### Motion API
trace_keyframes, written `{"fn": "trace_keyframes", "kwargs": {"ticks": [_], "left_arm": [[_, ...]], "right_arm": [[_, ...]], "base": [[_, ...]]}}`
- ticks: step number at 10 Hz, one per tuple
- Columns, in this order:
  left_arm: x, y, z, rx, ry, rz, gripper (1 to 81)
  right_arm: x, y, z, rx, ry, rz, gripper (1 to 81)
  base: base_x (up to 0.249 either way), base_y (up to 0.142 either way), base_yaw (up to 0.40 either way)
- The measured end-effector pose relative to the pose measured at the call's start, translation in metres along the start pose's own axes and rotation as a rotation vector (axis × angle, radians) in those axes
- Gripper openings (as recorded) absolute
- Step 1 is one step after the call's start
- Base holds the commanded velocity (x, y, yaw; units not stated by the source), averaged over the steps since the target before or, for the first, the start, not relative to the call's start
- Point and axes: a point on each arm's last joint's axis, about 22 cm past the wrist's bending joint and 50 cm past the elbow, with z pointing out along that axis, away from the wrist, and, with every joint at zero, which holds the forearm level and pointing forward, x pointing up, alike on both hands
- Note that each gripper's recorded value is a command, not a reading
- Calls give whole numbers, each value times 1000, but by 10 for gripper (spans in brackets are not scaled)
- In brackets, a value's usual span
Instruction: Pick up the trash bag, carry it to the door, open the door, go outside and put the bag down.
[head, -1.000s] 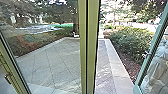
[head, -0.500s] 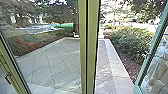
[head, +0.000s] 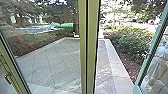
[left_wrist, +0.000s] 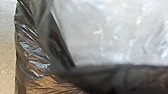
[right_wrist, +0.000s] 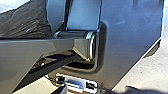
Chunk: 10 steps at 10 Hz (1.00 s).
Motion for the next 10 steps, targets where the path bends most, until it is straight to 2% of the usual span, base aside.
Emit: {"fn": "trace_keyframes", "kwargs": {"ticks": [2,7,10], "left_arm": [[2,-1,0,3,3,1,10],[4,-2,0,3,5,24,10],[4,-2,0,3,4,25,10]], "right_arm": [[2,3,1,-17,12,2,811],[-1,3,1,-20,10,4,811],[1,-2,3,-16,19,1,811]], "base": [[0,0,0],[0,0,0],[0,0,-136]]}}
